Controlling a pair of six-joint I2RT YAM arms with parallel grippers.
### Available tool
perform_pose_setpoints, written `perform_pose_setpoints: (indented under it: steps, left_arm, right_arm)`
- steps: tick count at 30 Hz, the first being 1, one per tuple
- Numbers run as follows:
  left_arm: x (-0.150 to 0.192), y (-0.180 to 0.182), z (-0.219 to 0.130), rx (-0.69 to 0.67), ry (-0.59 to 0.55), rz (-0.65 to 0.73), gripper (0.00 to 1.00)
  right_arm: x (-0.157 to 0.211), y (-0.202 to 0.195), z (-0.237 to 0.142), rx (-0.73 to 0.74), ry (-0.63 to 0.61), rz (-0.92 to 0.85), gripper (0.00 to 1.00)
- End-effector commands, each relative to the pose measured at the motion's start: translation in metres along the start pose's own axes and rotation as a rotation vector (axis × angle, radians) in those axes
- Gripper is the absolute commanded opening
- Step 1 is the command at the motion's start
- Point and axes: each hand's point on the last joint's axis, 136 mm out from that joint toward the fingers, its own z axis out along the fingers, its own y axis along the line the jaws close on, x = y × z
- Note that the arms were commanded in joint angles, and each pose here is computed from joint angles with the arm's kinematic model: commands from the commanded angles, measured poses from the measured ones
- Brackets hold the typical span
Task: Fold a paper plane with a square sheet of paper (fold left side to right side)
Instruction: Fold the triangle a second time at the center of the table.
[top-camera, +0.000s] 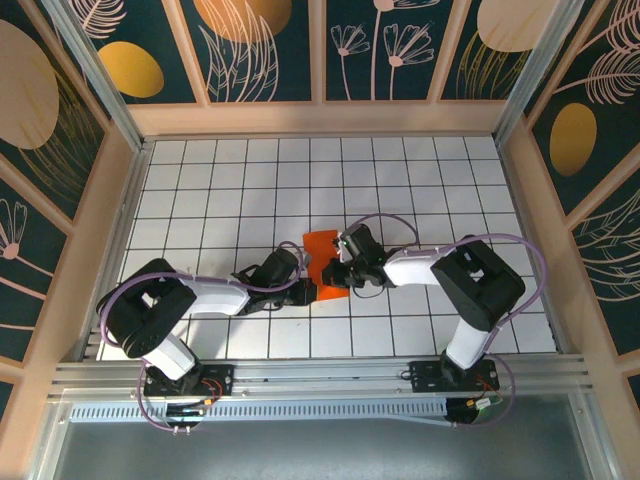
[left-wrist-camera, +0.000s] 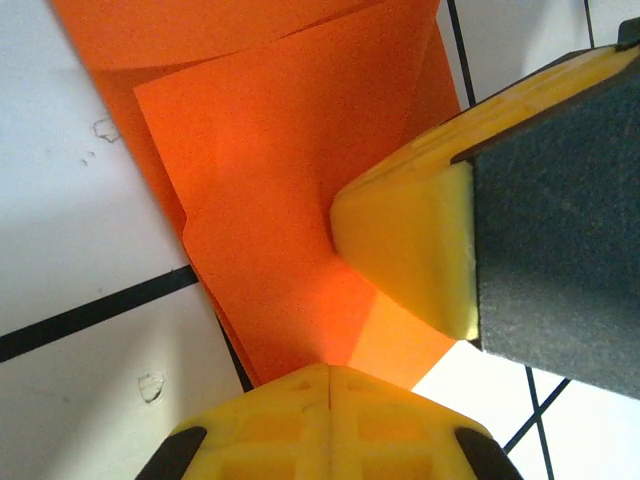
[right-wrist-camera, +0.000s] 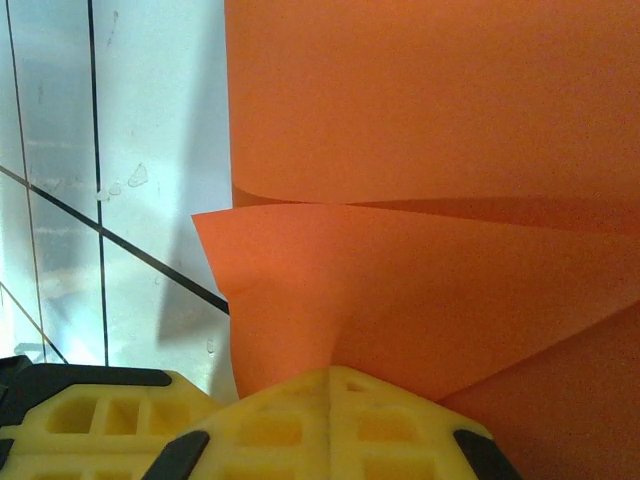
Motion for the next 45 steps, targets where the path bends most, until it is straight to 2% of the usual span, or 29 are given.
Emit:
perform_pose_setpoints:
  steps: [1,17,25,30,34,37,42,45]
  left_arm:
    - [0.037,0.053,0.002,-0.197,0.113,-0.027,0.0]
    - [0.039,0.053,0.002,-0.189,0.11,-0.033,0.0]
    - [0.032,0.041,0.002,-0.142,0.087,-0.04,0.0]
    - [0.012,0.015,0.0,-0.05,0.035,-0.038,0.0]
    - [-0.018,0.006,-0.02,-0.022,-0.066,-0.057,0.06]
    - [-0.035,-0.001,-0.039,0.024,-0.128,-0.064,0.2]
    - [-0.052,-0.003,-0.056,0.065,-0.182,-0.087,0.35]
    - [-0.059,0.001,-0.058,0.111,-0.195,-0.124,0.41]
  right_arm:
    - [-0.012,-0.019,0.0,0.053,-0.027,0.017,0.0]
    - [-0.049,-0.066,-0.019,0.074,-0.095,0.094,0.0]
    - [-0.067,-0.074,-0.034,0.061,-0.136,0.11,0.0]
    - [-0.079,-0.065,-0.052,0.056,-0.186,0.088,0.0]
    - [-0.082,-0.056,-0.074,0.042,-0.247,0.077,0.0]
    - [-0.078,-0.049,-0.089,0.021,-0.292,0.066,0.11]
    - [-0.069,-0.039,-0.11,-0.037,-0.359,0.061,0.34]
    - [-0.063,-0.031,-0.122,-0.079,-0.394,0.056,0.58]
